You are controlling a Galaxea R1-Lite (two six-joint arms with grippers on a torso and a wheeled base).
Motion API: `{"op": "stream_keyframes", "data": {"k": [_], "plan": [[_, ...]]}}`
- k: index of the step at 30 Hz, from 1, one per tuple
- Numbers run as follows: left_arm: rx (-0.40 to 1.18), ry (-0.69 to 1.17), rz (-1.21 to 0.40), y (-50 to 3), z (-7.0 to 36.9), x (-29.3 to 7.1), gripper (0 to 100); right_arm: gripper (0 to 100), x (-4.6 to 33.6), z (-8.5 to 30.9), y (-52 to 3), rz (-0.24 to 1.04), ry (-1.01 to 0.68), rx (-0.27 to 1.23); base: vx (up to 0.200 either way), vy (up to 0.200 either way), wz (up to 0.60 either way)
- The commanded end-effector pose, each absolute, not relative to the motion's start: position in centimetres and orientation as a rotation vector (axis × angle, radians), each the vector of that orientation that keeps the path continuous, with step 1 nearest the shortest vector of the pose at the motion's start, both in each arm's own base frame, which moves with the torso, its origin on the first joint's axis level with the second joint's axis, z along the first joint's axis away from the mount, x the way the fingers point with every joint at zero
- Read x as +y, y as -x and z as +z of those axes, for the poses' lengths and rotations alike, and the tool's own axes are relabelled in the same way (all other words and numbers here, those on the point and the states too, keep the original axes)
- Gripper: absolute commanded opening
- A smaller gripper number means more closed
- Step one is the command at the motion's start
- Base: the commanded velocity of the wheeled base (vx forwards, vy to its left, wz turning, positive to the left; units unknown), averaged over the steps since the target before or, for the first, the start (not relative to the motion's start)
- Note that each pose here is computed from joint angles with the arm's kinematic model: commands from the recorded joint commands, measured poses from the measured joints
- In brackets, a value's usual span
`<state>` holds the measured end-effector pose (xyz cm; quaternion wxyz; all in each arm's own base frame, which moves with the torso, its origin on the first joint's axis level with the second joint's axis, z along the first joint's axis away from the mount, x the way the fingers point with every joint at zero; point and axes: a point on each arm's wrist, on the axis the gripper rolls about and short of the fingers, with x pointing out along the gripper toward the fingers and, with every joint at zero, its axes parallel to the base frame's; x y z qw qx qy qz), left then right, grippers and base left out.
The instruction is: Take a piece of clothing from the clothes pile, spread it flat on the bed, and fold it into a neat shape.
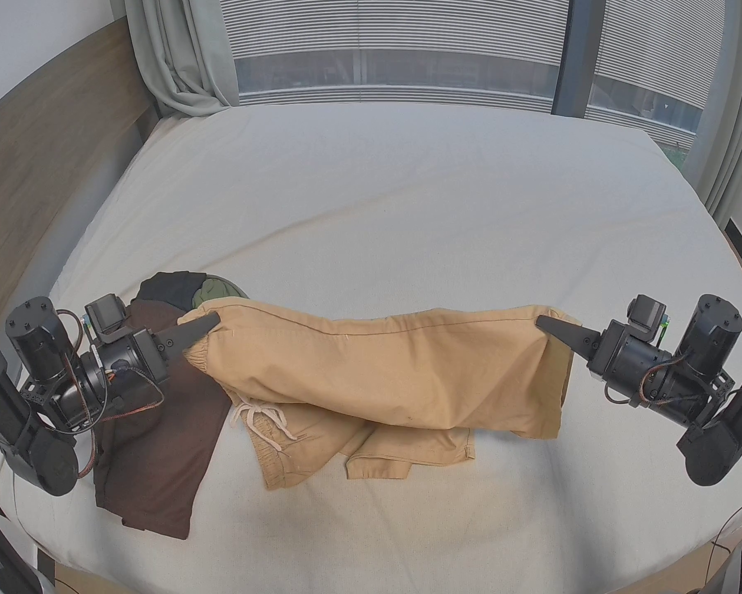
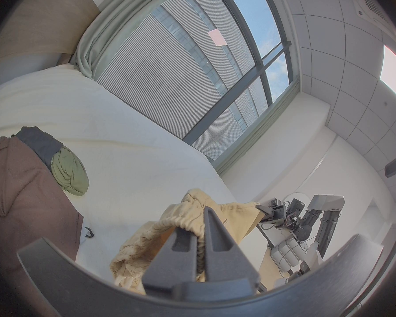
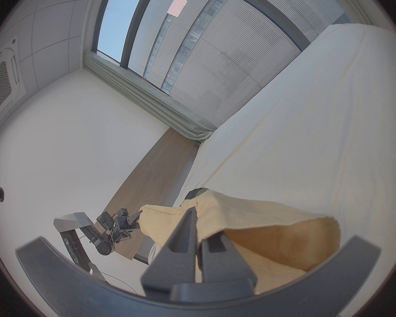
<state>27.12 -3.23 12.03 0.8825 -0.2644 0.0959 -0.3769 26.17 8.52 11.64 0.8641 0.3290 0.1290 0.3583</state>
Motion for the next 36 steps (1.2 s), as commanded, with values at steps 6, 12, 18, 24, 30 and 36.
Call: {"op": "stream_keyframes", "data": {"k": [6, 12, 18, 24, 30, 36], "plan": [[0.179, 0.547, -0.776, -27.4, 12.4, -3.1, 0, 0, 7.5, 12.2, -26.3, 0.726, -0.658, 0.223, 0.000, 0.000, 0.00], [0.170, 0.547, -0.759, -27.7, 12.4, -2.7, 0, 0, 6.6, 12.3, -26.6, 0.696, -0.622, 0.194, 0.000, 0.000, 0.00], [0.159, 0.547, -0.735, -28.1, 12.4, -2.0, 0, 0, 6.0, 12.4, -26.9, 0.678, -0.620, 0.177, 0.000, 0.000, 0.00], [0.157, 0.547, -0.727, -28.2, 12.3, -1.8, 0, 0, 5.7, 12.6, -27.2, 0.666, -0.620, 0.163, 0.000, 0.000, 0.00], [0.157, 0.547, -0.727, -28.2, 12.3, -1.8, 0, 0, 5.6, 12.8, -27.3, 0.667, -0.618, 0.155, 0.000, 0.000, 0.00], [0.151, 0.547, -0.713, -28.5, 12.3, -1.6, 0, 0, 5.2, 12.8, -27.4, 0.654, -0.619, 0.150, 0.000, 0.000, 0.00]]}}
